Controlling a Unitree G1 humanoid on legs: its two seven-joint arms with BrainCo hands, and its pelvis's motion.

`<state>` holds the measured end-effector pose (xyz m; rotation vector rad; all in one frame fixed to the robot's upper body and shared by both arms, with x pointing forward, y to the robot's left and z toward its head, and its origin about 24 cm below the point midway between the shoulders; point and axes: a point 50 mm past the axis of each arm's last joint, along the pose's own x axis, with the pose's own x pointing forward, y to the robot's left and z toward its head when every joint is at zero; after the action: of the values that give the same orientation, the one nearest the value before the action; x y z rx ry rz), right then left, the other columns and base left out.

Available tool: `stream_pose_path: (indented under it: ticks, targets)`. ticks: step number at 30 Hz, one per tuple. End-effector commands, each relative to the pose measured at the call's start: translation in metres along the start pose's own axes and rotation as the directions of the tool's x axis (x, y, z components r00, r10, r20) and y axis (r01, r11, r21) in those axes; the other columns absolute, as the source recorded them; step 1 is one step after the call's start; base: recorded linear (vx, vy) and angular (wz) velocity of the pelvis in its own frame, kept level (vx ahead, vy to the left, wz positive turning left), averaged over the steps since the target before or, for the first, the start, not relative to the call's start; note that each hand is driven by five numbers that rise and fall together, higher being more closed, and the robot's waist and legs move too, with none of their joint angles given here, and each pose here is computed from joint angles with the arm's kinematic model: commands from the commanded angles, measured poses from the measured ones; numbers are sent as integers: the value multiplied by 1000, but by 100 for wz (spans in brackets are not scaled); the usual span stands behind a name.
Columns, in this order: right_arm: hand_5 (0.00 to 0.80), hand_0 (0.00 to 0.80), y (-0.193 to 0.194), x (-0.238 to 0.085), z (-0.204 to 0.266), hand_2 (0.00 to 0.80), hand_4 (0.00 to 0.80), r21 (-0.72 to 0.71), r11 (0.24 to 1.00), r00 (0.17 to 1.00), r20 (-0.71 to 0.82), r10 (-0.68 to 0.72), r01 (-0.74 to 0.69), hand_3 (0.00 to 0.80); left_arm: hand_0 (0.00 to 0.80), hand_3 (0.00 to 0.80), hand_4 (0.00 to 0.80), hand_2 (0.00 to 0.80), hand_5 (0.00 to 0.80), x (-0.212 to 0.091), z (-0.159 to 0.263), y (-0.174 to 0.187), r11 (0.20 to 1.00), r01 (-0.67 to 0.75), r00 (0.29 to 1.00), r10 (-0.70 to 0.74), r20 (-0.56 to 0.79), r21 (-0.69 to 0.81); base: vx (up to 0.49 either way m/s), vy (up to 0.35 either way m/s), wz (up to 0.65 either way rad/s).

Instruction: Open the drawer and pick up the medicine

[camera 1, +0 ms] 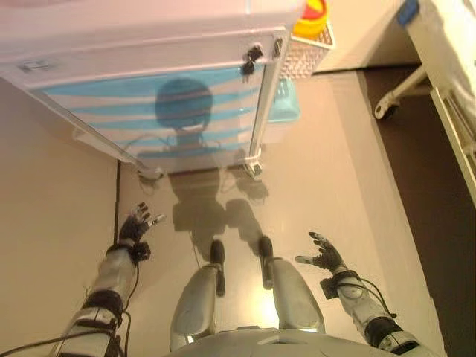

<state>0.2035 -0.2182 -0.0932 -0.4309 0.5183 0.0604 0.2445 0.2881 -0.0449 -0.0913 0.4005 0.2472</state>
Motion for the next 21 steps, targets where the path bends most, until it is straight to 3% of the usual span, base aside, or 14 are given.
stream_pose_path:
  ticks: [1, 5, 9, 21]
  targets:
    - [0, 0, 8, -27, -51, 0, 0, 127, 989, 977, -186, 104, -81, 0, 0, 0, 0, 0, 0, -55, -104, 18, 991, -131, 929, 118, -352, -14, 194, -267, 1]
    - [0, 0, 18, -35, -68, 0, 0, 171, 980, 952, -270, 147, -103, 0, 0, 0, 0, 0, 0, -91, -147, 15, 1000, -25, 854, 31, -520, 17, 17, -58, 31]
    - [0, 0, 25, -41, -78, 0, 0, 168, 979, 929, -333, 164, -113, 0, 0, 0, 0, 0, 0, -102, -161, 1, 999, 39, 824, -40, -565, -14, -18, -7, 29]
    - [0, 0, 39, -37, -72, 0, 0, 131, 974, 920, -326, 219, -185, 0, 0, 0, 0, 0, 0, -85, -153, -26, 966, 243, 826, -158, -541, 89, -8, 3, 10]
